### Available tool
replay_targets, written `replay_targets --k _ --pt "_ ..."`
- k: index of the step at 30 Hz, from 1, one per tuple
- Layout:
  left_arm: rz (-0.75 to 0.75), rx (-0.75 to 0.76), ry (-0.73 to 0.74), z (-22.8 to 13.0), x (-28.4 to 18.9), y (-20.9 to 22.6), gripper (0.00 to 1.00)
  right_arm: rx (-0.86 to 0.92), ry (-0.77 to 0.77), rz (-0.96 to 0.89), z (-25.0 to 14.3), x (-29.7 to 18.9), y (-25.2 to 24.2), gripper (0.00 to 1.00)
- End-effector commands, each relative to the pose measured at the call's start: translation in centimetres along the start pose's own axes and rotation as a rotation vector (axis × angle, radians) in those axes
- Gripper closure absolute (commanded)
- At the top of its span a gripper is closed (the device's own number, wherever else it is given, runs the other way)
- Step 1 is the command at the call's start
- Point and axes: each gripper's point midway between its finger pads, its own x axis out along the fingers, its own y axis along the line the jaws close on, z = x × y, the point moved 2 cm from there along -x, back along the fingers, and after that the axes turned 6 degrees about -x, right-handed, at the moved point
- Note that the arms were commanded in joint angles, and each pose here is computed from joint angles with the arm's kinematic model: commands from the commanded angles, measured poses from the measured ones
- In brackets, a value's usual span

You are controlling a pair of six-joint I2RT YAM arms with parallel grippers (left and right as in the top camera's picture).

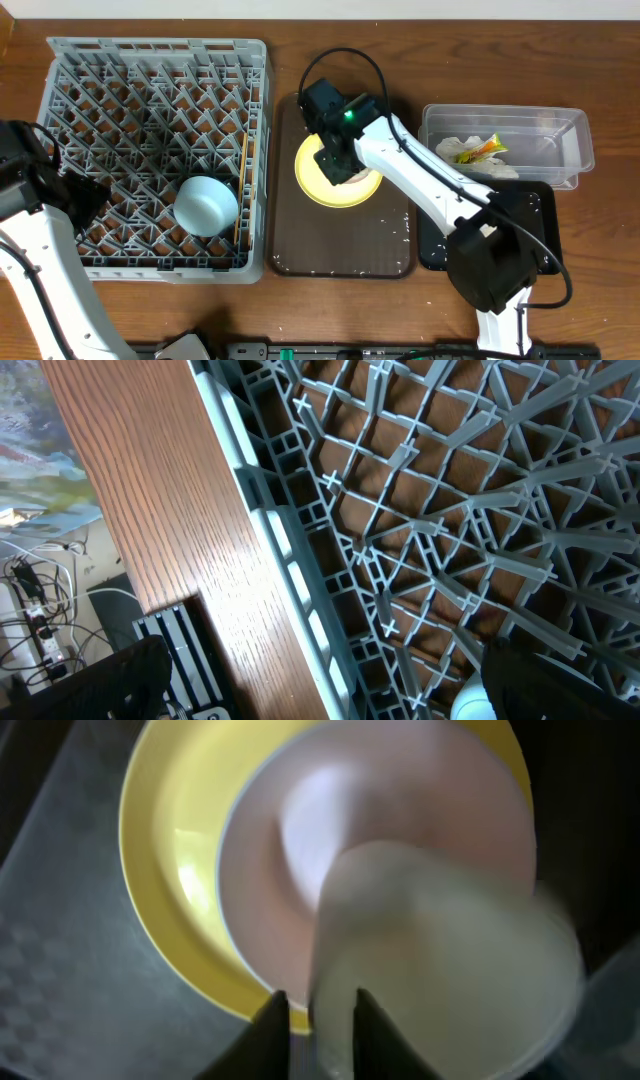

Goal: Sort waste into correct bins and load items into the dishwasher
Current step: 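Lower the right gripper into the white cup and grasp it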

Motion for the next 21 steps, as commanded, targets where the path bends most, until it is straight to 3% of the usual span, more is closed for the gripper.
replay_targets --k 1,17,21 --pt "0.006 -0.006 -0.008 0.2 -0.2 0.2 0.0 -0.003 -0.046 -0.013 0.6 -2.0 -0.1 0.75" --pt "0.007 -0.006 -0.008 0.2 -0.1 0.2 0.0 -0.006 -0.024 -0.013 0.3 -0.8 0.1 0.73" --pt "0.006 -0.006 -0.008 0.2 -0.2 0.2 0.0 -0.004 -0.032 -0.017 0.5 -0.5 0.0 0.89"
